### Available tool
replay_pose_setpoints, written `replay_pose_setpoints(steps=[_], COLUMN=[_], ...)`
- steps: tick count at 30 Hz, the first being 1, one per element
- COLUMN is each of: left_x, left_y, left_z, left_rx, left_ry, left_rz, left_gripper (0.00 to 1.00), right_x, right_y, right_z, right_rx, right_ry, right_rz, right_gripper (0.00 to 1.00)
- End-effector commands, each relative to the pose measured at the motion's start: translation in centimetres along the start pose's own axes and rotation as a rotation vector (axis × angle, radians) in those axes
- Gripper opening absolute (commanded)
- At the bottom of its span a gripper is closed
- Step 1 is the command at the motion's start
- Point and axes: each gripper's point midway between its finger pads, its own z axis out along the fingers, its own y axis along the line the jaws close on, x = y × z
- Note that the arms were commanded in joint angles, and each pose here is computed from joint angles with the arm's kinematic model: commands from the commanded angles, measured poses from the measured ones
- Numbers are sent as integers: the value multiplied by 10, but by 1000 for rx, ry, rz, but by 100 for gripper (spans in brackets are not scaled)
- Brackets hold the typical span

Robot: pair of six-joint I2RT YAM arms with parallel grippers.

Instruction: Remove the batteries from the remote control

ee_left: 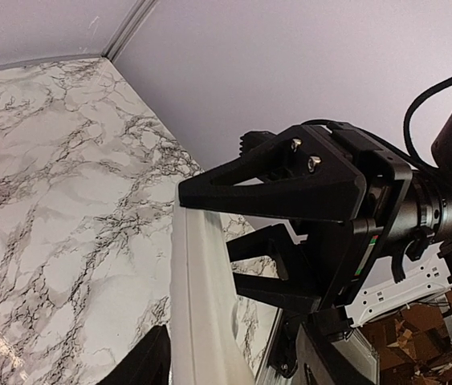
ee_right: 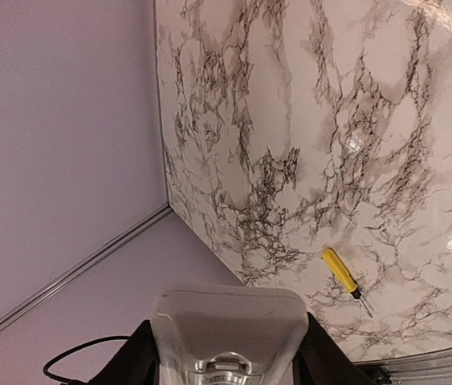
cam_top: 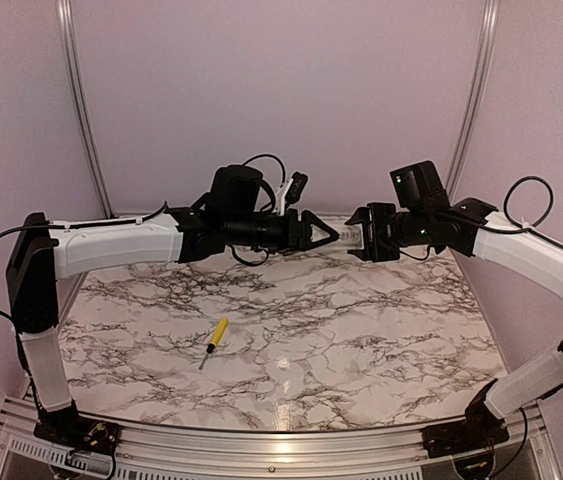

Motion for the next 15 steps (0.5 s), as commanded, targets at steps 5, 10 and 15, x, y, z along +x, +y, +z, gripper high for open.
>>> replay_pose_setpoints(steps=[5,10,15], left_x=[8,6,3], left_y=[2,3,1], left_z=[7,7,9], left_rx=[2,-7,-7], left_ry=[41,41,39], left_rz=[19,31,43], left_gripper=[56,51,43], right_x=[5,4,5], right_y=[16,16,16], right_z=[-9,-11,-10], right_rx=[-46,-44,-39], right_ry=[13,10,14], right_rz=[-13,-18,-27], right_gripper=[0,0,0])
